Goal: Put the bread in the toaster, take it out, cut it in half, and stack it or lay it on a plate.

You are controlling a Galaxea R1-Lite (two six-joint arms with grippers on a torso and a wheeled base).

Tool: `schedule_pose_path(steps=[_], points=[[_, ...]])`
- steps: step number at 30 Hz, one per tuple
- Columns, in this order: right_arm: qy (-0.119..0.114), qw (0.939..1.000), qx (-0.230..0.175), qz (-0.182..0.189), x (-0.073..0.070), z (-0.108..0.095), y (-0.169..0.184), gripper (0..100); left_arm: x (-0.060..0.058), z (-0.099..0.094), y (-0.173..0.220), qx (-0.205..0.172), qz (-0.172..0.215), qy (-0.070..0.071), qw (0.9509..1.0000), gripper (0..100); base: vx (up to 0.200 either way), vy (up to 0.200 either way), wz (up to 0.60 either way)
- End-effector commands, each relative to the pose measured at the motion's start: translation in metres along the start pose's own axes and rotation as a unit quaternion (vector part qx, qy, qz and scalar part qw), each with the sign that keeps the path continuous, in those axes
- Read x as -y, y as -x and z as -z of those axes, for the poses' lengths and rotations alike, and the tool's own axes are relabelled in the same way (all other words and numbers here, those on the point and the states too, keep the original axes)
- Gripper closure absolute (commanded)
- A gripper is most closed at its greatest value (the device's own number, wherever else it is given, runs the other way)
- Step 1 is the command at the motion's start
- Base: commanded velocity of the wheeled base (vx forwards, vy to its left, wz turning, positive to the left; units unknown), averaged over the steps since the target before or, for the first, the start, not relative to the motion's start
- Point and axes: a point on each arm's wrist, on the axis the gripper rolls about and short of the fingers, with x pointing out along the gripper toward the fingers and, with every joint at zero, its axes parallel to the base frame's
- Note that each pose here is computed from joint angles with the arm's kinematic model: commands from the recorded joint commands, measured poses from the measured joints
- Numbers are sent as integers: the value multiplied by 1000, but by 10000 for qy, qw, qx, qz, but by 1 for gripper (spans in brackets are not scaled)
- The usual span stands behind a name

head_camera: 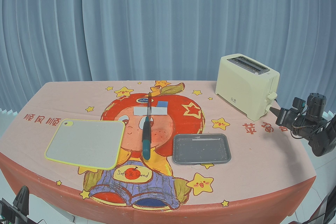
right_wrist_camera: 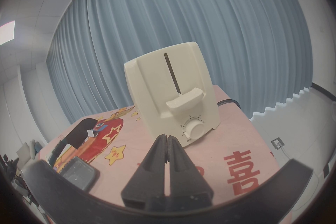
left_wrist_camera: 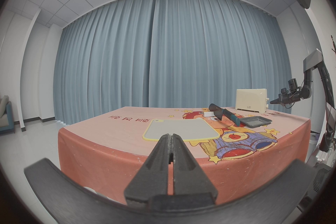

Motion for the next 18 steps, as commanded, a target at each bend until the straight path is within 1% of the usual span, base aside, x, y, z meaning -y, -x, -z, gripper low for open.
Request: schedule_pose_path(steps=[1, 10, 18], points=[[-63, 10000, 40, -45, -3, -2, -5, 100, 0, 5, 0, -9, -1, 5, 10000, 100, 0, 0, 0], [-81, 10000, 15, -45, -2, 1, -9, 100, 0, 5, 0, -2, -1, -2, 10000, 100, 0, 0, 0], [-73, 9999, 26, -78, -3, 0, -10, 100, 0, 5, 0, -9, -1, 5, 10000, 100, 0, 0, 0]])
